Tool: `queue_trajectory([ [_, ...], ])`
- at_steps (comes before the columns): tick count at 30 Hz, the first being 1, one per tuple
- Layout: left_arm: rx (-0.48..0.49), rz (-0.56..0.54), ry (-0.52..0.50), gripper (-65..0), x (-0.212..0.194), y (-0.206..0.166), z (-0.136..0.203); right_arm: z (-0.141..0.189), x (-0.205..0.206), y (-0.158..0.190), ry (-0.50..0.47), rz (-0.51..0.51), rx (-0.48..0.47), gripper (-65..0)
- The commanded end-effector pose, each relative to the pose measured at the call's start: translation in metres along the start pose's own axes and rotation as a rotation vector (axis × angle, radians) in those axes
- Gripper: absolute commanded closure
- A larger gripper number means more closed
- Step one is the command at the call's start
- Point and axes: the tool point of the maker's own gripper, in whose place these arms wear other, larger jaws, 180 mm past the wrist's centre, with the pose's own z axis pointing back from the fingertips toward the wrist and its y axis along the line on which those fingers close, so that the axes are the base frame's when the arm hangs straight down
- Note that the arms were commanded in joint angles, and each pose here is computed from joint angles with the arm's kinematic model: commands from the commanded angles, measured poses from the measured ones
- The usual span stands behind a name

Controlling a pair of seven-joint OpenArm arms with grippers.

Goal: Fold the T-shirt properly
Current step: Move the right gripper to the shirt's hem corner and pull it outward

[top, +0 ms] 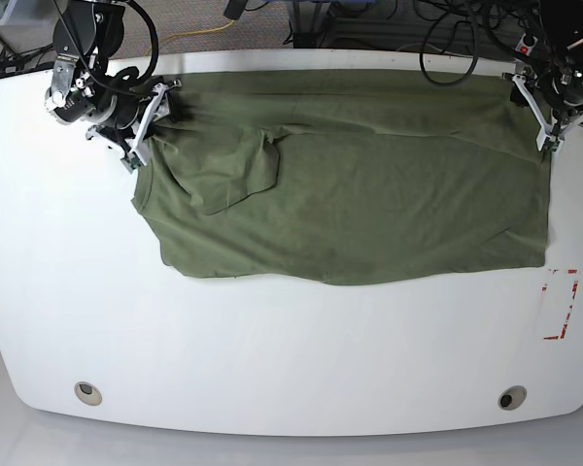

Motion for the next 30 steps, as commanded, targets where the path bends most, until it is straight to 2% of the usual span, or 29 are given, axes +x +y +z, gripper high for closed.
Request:
queue_trajectory([
  [1,0.006,-0.01,-0.006,-39.6,-0.001,0.003,0.002,0.009,-0.007,-0.013,0.023,0.022,-0.03,-32.7],
  [9,-0.066,-0.087,0.052,-39.6,-0.019,-0.027,-0.003,0.027,-0.038,-0.034,0.067,-0.034,-0.093,-32.7],
  [14,-0.03,-0.114,0.0,-39.6,-0.001,-0.023,0.01,0.035,-0.033,-0.042,0.064,-0.009,-0.117,-32.7],
  [21,0.038,-0.15,-0.042,-39.6,0.02,-0.019,0.036,0.067,0.0,-0.056,-0.001,0.045,-0.226,-32.7],
  [27,0.106,-0.091,-0.122,-39.6,0.048,0.006,0.045,0.079,0.058,-0.075,-0.114,0.076,-0.284,-32.7],
  [30,0.136,-0.075,-0.172,-39.6,0.069,0.016,0.05,0.075,0.084,-0.086,-0.163,0.058,-0.275,-32.8],
])
